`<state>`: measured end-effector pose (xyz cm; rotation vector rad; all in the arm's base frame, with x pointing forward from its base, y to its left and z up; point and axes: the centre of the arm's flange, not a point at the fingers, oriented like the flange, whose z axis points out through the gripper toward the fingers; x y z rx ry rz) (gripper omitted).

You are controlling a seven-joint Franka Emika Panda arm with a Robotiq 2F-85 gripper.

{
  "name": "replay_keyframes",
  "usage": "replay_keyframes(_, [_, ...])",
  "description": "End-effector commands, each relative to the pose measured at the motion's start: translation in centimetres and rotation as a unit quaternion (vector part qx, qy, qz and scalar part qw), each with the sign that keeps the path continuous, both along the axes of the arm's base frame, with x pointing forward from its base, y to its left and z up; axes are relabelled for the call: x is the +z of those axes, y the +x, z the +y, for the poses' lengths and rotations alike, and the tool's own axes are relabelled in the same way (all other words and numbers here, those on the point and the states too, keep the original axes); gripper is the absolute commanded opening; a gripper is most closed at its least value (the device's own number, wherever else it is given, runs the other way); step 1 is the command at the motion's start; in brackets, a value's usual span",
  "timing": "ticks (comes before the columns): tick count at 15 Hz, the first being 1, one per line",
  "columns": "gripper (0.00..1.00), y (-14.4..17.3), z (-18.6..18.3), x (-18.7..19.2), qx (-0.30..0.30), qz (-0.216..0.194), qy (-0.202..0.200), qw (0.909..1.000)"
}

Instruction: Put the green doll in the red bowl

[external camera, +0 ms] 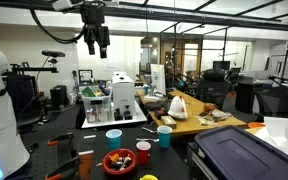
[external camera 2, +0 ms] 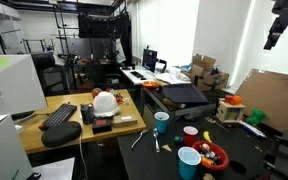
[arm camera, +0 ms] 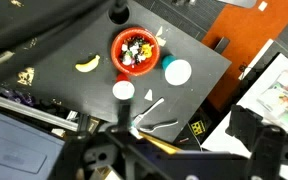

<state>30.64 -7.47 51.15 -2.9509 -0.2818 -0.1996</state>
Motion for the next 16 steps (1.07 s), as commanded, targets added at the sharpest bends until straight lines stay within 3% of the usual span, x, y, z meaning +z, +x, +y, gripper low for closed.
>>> replay_keyframes(1, [1.0, 0.0, 0.0, 0.0, 0.0, 0.0, 0.0, 1.0])
replay_keyframes(16, [1.0, 0.76, 0.17, 0.0, -0.001, 0.002, -0.007, 1.0])
